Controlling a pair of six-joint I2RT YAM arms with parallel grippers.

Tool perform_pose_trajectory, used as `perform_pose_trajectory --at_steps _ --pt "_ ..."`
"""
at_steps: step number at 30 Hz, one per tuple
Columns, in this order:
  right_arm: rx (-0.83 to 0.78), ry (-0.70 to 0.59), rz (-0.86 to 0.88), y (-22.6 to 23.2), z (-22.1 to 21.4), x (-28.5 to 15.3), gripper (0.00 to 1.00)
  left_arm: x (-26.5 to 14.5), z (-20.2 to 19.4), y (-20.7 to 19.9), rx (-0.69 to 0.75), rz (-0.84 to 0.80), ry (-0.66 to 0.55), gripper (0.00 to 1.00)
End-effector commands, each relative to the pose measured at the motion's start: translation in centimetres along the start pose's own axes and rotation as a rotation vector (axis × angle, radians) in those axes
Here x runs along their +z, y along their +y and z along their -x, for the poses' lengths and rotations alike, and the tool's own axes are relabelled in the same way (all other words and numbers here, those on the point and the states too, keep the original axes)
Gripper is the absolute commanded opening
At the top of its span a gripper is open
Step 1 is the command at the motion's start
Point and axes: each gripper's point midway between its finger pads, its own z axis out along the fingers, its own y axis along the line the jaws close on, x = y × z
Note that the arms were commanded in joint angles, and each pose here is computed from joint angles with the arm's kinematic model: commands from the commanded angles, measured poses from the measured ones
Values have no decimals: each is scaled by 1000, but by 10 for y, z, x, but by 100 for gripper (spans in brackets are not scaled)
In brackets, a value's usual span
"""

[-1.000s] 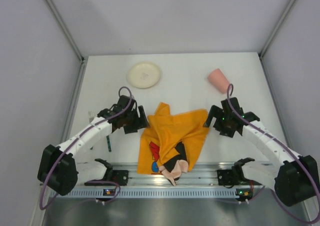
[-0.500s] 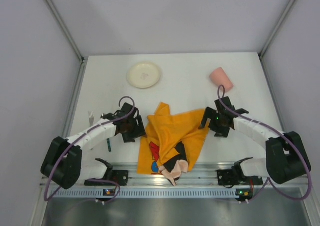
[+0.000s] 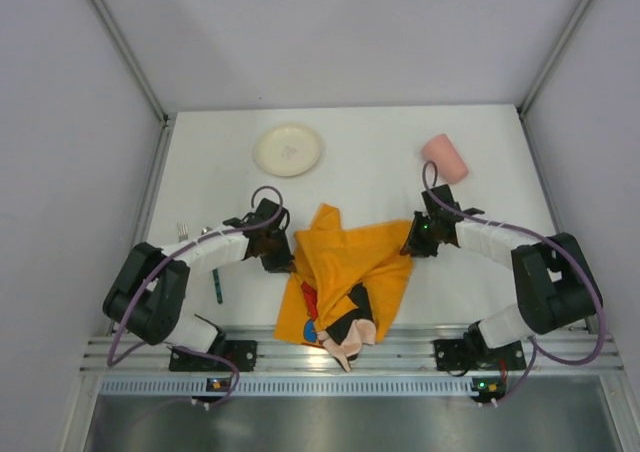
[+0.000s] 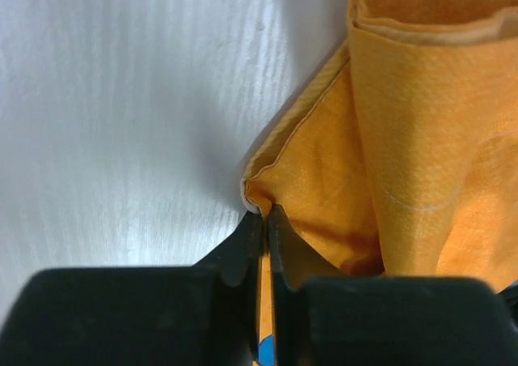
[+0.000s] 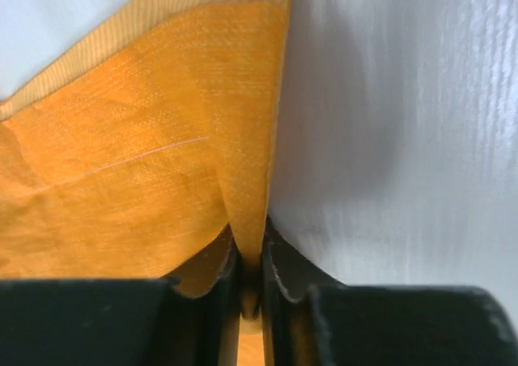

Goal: Set the dinner table for one person

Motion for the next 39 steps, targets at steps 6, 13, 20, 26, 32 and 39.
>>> perform_pose_trajectory --at_steps 6,13,20,26,32,39 --pt "-128 27 -27 13 35 5 0 5 12 5 12 58 -45 0" --pt "-195 -99 -203 15 133 -18 0 -36 53 44 -86 209 -199 0" --pt "-176 -73 -316 -3 176 -13 0 -62 78 86 -153 264 -250 0" --pt "-146 1 -365 -23 150 2 0 -73 95 93 -101 315 -278 0" --pt "-169 52 -359 -28 139 12 0 -80 115 100 -37 402 -280 0" --pt "-163 -5 -352 -18 156 4 8 -72 128 99 -23 432 -250 17"
